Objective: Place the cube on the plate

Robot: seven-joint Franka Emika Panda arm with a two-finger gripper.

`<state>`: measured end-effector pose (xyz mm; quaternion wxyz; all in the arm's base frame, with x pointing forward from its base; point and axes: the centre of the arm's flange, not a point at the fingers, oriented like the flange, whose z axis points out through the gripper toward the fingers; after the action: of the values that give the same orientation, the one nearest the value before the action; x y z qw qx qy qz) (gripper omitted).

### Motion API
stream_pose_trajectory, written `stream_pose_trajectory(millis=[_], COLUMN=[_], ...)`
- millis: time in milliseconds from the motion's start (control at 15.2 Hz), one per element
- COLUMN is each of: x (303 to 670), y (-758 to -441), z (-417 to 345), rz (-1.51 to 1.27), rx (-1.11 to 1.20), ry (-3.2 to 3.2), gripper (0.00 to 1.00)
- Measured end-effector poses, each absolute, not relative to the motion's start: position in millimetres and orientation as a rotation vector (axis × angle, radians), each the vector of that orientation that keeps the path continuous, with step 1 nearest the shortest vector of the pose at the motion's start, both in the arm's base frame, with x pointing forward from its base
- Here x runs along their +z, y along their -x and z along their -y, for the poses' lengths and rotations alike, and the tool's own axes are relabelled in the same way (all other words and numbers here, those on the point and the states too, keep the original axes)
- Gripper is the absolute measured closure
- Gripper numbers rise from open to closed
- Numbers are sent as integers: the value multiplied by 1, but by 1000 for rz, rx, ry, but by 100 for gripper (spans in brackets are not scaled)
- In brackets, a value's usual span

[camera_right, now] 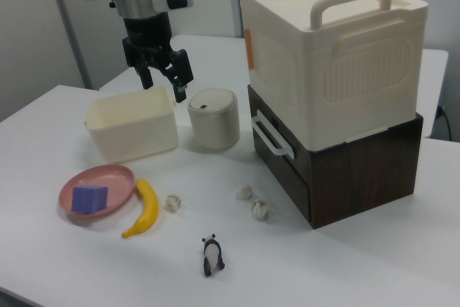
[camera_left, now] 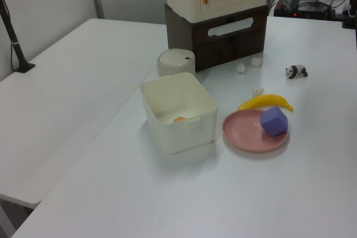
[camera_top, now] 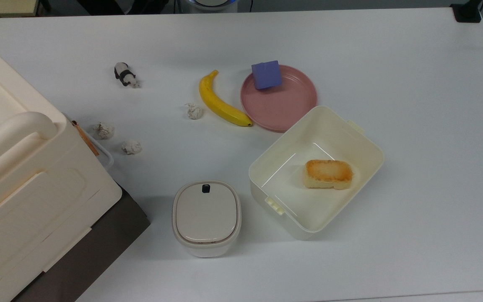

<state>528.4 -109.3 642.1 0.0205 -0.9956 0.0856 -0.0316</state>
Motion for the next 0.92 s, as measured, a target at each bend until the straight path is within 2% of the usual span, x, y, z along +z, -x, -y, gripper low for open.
stream_pose_trajectory(millis=[922], x=[640], y=[-535], z=[63], rz=[-300], rx=[-71], ry=[3057], gripper=[0])
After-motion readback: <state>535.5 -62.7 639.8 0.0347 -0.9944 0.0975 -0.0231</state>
